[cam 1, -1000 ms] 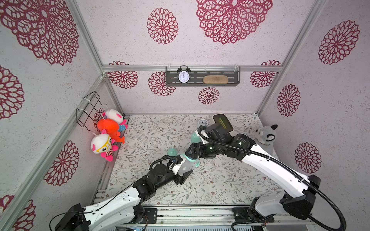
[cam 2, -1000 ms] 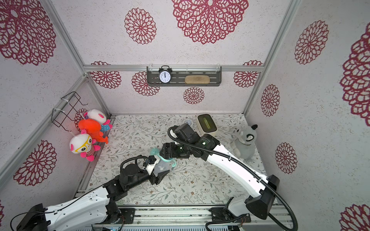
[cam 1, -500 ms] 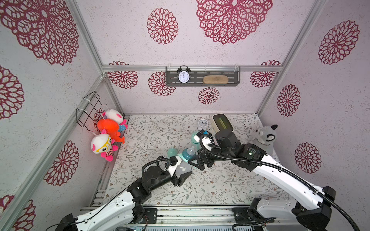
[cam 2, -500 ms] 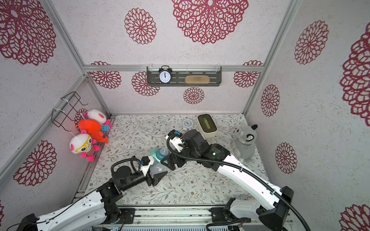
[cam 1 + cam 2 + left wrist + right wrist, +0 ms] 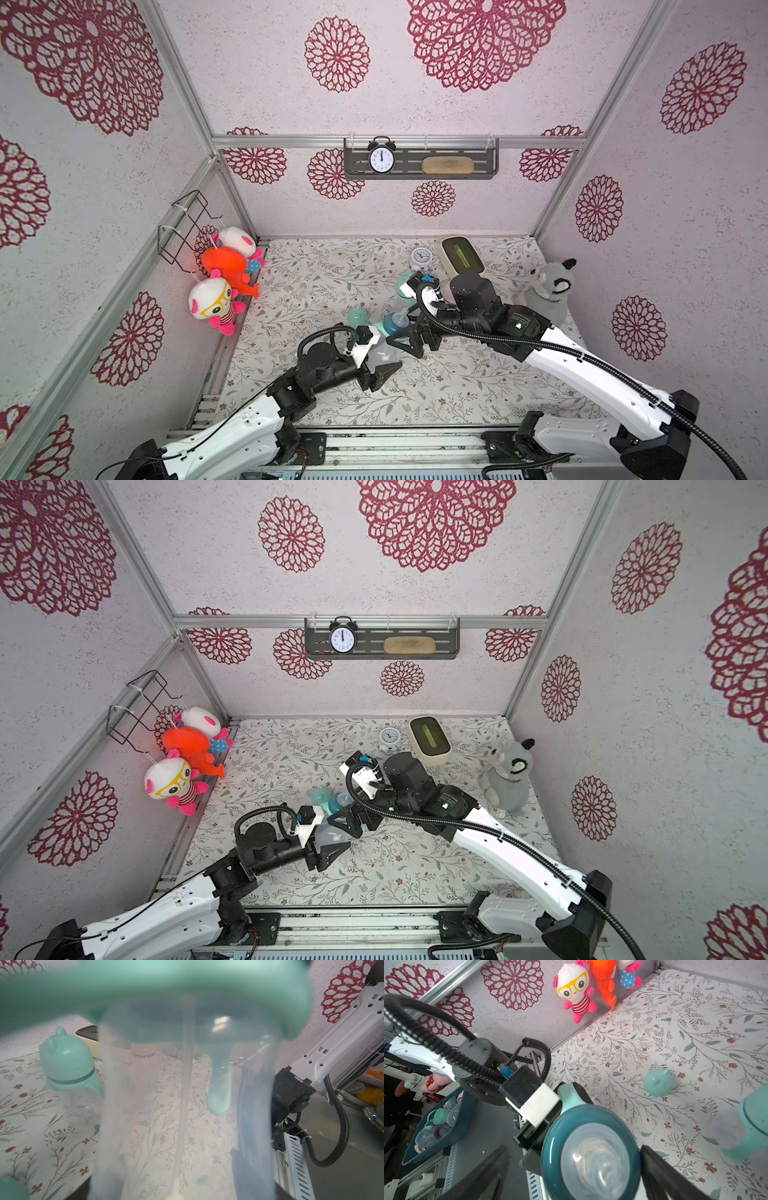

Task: Assemble the baby bottles
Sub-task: Place the baby bottle at the center of the board.

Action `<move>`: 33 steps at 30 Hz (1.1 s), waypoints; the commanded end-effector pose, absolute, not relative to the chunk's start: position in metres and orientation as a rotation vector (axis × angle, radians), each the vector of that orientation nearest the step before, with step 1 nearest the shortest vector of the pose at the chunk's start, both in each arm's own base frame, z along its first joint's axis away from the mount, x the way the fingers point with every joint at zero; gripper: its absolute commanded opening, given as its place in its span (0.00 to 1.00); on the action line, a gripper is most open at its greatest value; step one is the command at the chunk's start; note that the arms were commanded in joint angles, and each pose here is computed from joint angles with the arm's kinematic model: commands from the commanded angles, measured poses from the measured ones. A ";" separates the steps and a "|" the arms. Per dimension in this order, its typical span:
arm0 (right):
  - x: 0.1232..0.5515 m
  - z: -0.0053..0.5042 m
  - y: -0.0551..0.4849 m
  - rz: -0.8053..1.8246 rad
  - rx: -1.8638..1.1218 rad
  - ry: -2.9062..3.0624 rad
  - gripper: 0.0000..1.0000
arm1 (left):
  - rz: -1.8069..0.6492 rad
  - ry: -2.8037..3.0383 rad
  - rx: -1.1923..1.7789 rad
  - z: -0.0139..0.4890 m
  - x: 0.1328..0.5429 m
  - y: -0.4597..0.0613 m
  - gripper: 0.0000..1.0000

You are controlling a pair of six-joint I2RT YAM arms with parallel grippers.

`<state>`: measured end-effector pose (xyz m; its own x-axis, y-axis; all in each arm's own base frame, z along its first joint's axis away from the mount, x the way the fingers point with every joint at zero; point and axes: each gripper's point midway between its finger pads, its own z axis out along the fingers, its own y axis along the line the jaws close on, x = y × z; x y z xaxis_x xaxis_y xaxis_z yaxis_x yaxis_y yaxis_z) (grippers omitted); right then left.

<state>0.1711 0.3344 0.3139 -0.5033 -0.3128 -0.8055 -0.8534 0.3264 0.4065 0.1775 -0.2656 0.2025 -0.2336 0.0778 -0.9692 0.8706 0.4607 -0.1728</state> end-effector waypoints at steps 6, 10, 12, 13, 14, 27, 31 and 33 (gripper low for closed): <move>0.175 0.316 0.344 1.167 -1.042 1.923 0.94 | -0.971 1.521 0.804 0.242 0.178 -0.267 0.00; 0.179 0.314 0.347 1.173 -1.019 1.932 0.81 | -0.970 1.524 0.804 0.241 0.178 -0.267 0.00; 0.179 0.313 0.349 1.180 -1.018 1.937 0.75 | -0.968 1.527 0.803 0.240 0.178 -0.267 0.00; 0.181 0.314 0.349 1.173 -1.007 1.942 0.69 | -0.962 1.533 0.800 0.238 0.179 -0.266 0.09; 0.185 0.313 0.347 1.150 -0.985 1.956 0.62 | -0.954 1.542 0.795 0.237 0.180 -0.265 0.25; 0.232 0.265 0.296 0.701 -0.685 2.126 0.47 | -0.631 1.827 0.499 0.203 0.227 -0.219 0.98; 0.246 0.234 0.276 0.550 -0.610 2.145 0.47 | -0.520 1.894 0.353 0.201 0.247 -0.193 0.98; 0.253 0.222 0.268 0.480 -0.576 2.145 0.47 | -0.481 1.924 0.289 0.201 0.255 -0.181 0.98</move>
